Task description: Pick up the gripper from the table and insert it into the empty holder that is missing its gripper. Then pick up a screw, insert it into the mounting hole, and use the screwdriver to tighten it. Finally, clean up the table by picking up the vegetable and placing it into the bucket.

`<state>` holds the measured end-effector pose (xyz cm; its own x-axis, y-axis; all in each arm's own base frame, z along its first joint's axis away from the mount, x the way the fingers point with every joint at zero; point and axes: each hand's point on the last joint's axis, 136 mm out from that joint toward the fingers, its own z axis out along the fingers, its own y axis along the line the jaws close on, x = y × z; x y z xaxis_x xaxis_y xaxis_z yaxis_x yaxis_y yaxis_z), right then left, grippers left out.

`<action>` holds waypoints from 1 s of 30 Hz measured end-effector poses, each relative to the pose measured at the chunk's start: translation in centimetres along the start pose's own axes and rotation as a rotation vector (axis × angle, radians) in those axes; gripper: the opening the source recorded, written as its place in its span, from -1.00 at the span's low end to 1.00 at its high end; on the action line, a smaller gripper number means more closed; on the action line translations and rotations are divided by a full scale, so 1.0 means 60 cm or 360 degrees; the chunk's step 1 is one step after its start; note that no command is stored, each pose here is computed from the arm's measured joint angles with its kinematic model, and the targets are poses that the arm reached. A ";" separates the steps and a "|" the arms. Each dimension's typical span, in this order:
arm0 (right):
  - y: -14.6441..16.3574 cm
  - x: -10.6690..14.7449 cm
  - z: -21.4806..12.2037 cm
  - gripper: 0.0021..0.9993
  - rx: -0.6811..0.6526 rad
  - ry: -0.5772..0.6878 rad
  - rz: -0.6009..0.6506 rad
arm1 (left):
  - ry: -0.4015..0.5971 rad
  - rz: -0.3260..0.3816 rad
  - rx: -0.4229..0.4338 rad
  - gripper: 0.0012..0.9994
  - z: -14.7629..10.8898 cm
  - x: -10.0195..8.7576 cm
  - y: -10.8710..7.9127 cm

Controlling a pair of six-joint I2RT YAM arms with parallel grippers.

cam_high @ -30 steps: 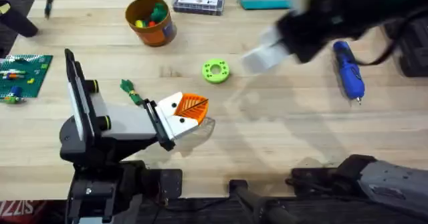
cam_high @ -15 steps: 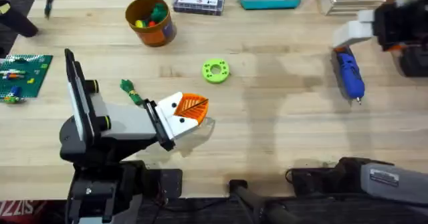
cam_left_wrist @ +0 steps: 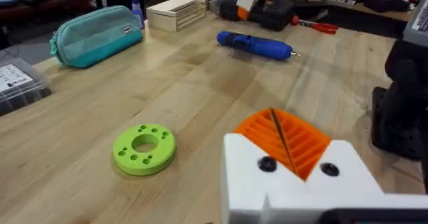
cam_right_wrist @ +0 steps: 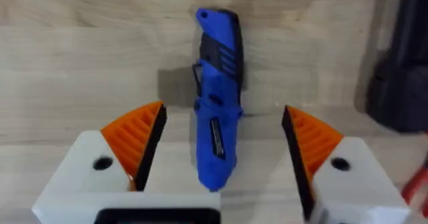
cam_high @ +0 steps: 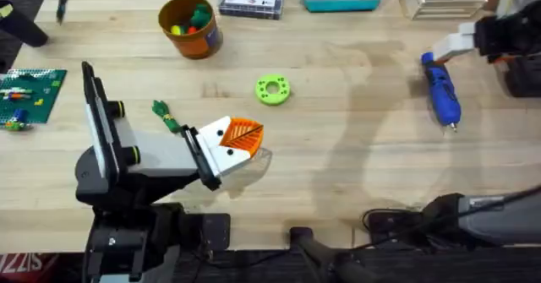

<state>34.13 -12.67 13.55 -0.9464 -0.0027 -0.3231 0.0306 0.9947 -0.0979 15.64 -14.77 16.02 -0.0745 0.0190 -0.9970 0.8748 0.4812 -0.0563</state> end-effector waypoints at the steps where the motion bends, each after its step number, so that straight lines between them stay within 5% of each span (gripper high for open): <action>1: 0.000 -0.002 0.014 0.99 -0.0014 0.0013 -0.0016 | 0.0000 0.0000 0.0000 -0.98 0.000 0.000 0.000; 8: 0.021 -0.004 0.099 0.99 -0.0178 0.0089 -0.0183 | 0.0000 0.0000 0.0000 -0.98 0.000 0.000 0.000; 15: 0.021 -0.014 0.122 0.99 -0.0195 0.0057 -0.0296 | 0.0000 0.0000 0.0000 -0.98 0.000 0.000 0.000; 30: 0.016 0.017 0.167 0.99 -0.0173 0.0220 -0.0222 | 0.0000 0.0000 0.0000 -0.98 0.000 0.000 0.000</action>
<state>36.45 -12.74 3.68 -0.9743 -0.1346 -0.1807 -0.1316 0.9909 -0.0283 15.64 -14.77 16.02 -0.0745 0.0190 -0.9970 0.8748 0.4812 -0.0563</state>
